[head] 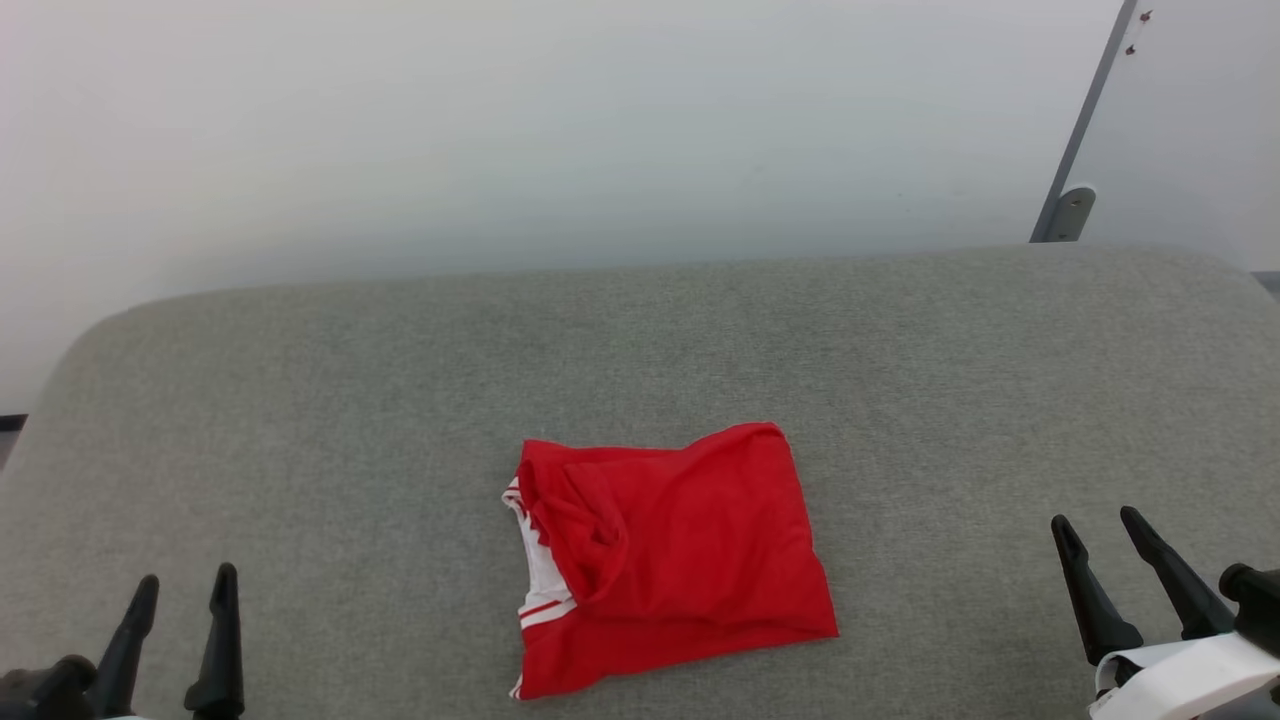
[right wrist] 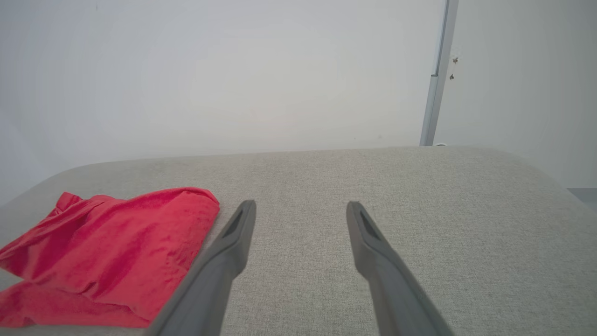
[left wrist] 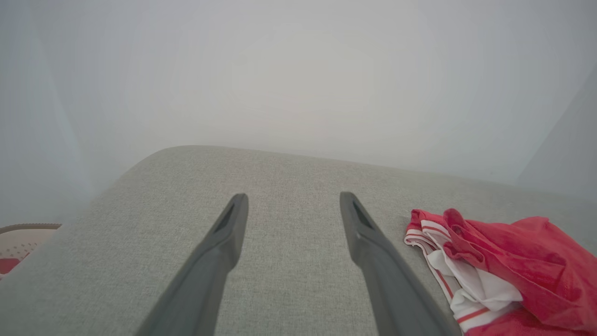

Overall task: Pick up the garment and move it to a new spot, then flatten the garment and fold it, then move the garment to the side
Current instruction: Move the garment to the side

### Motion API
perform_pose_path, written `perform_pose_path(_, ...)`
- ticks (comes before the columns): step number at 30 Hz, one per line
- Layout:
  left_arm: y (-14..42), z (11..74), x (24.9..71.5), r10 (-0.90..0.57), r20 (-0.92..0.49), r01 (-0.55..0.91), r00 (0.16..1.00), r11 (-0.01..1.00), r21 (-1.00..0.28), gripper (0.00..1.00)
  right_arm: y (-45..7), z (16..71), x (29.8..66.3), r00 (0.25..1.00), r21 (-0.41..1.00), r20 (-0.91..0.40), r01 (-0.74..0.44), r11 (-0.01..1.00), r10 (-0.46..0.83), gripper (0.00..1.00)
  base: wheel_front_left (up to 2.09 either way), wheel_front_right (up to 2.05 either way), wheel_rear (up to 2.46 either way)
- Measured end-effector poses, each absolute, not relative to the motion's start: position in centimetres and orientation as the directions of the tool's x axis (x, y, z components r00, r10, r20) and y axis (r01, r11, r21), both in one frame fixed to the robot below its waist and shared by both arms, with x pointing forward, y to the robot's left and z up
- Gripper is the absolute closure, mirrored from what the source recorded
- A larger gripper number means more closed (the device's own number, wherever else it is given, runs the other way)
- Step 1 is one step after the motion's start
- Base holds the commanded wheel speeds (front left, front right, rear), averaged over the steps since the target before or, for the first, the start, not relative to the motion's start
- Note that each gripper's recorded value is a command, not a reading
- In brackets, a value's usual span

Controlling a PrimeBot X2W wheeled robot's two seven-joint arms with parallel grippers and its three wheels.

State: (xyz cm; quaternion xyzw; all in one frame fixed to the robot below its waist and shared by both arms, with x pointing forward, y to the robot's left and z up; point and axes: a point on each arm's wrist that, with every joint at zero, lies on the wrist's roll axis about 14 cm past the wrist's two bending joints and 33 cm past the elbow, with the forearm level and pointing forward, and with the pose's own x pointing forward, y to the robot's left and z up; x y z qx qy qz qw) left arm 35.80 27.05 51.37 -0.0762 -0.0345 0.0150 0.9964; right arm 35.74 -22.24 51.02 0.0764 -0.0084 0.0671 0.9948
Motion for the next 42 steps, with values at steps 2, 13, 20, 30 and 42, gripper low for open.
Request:
perform_pose_path(2,27.1,51.3,35.7,0.035,0.063,-0.025,0.997,0.988,-0.153,0.00,-22.0,50.8,35.9,0.990,0.153,0.016,-0.140,0.978,0.139,0.00,0.00,0.00,0.00)
perform_pose_path(13,28.7,50.8,34.3,0.078,0.039,-0.072,0.996,0.986,-0.148,0.00,-16.7,49.6,38.7,0.953,0.189,-0.099,-0.263,0.946,0.285,0.00,0.00,0.00,0.00)
perform_pose_path(20,29.5,50.6,34.0,0.103,0.030,-0.097,0.994,0.984,-0.151,0.00,-12.2,47.9,41.3,0.889,0.233,-0.218,-0.353,0.906,0.402,0.00,0.00,0.00,0.00)
perform_pose_path(30,31.5,49.1,32.7,0.177,-0.023,-0.178,0.984,0.972,-0.156,0.00,-8.8,41.9,42.4,0.739,0.288,-0.478,-0.379,0.879,0.475,0.00,0.00,0.00,0.00)
perform_pose_path(42,32.7,47.3,32.1,0.220,-0.082,-0.231,0.972,0.960,-0.156,0.00,-7.6,38.4,44.0,0.620,0.333,-0.634,-0.322,0.886,0.463,0.00,0.00,0.00,0.00)
